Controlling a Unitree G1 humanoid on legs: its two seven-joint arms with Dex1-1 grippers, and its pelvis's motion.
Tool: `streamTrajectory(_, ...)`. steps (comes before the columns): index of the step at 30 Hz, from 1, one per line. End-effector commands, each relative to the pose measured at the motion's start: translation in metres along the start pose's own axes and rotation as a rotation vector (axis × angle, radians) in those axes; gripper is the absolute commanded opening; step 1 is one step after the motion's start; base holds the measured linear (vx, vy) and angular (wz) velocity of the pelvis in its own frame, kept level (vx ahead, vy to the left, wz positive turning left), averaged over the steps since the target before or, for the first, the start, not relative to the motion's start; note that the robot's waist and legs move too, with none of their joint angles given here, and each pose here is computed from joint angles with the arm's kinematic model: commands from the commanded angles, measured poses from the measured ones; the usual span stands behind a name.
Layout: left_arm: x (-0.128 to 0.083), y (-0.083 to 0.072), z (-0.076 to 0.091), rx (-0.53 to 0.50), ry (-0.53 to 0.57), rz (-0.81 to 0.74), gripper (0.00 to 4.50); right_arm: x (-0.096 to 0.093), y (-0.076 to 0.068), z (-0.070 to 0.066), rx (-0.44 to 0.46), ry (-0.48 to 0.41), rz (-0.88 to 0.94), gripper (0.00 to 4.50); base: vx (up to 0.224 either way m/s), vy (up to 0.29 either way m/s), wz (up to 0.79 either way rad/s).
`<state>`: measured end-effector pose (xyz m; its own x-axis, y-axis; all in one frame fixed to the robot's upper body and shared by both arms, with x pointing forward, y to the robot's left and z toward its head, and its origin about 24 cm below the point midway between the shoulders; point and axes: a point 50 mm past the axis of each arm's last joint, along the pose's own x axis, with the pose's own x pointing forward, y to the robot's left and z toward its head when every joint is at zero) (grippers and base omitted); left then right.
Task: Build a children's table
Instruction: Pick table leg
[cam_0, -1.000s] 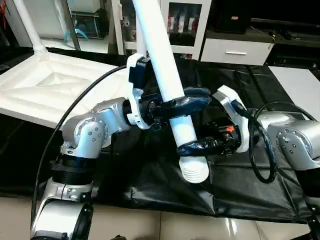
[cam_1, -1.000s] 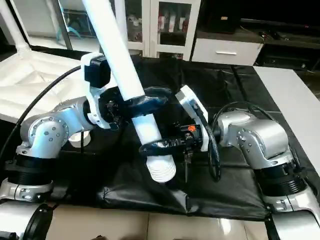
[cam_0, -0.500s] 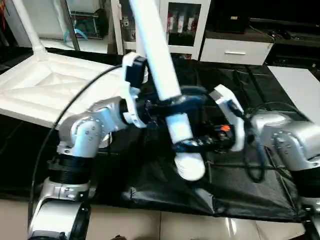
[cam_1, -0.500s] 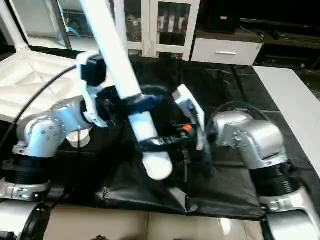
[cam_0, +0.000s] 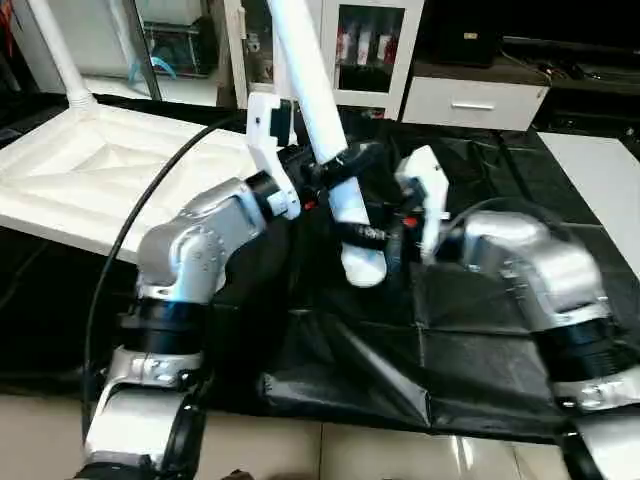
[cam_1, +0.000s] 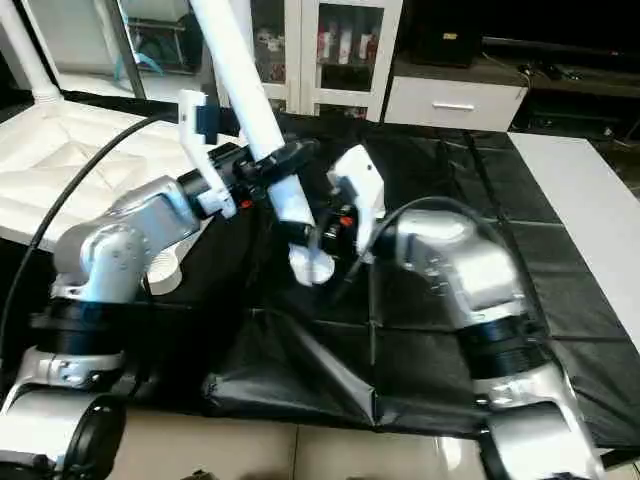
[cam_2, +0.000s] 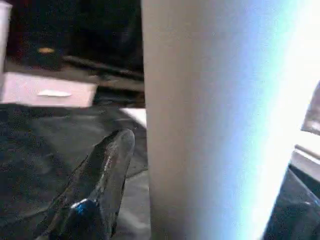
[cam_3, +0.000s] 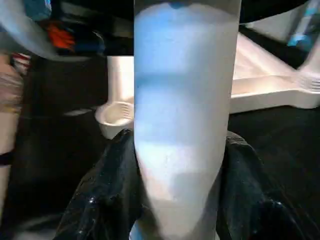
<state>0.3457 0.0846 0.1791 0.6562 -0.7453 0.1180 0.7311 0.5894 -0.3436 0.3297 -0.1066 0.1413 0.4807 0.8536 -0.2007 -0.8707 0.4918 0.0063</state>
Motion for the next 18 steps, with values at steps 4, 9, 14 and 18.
streamTrajectory(4, 0.005, 0.009, 0.004, -0.028, -0.050, 0.124, 3.17, 0.008, -0.002, 0.011, -0.150, -0.013, -0.087, 1.84, 0.000, 0.000, 0.00)
streamTrajectory(9, 0.010, 0.019, 0.007, -0.098, -0.085, 0.238, 3.17, 0.017, 0.000, 0.013, -0.239, -0.034, -0.166, 1.84, 0.000, 0.000, 0.00)
streamTrajectory(14, 0.009, 0.026, 0.010, -0.142, -0.122, 0.321, 3.17, 0.022, 0.000, 0.013, -0.307, -0.035, -0.246, 1.84, 0.000, 0.000, 0.00)
streamTrajectory(18, 0.008, 0.036, 0.013, -0.157, -0.166, 0.413, 3.17, 0.025, -0.003, 0.013, -0.367, -0.031, -0.351, 1.84, 0.000, 0.000, 0.00)
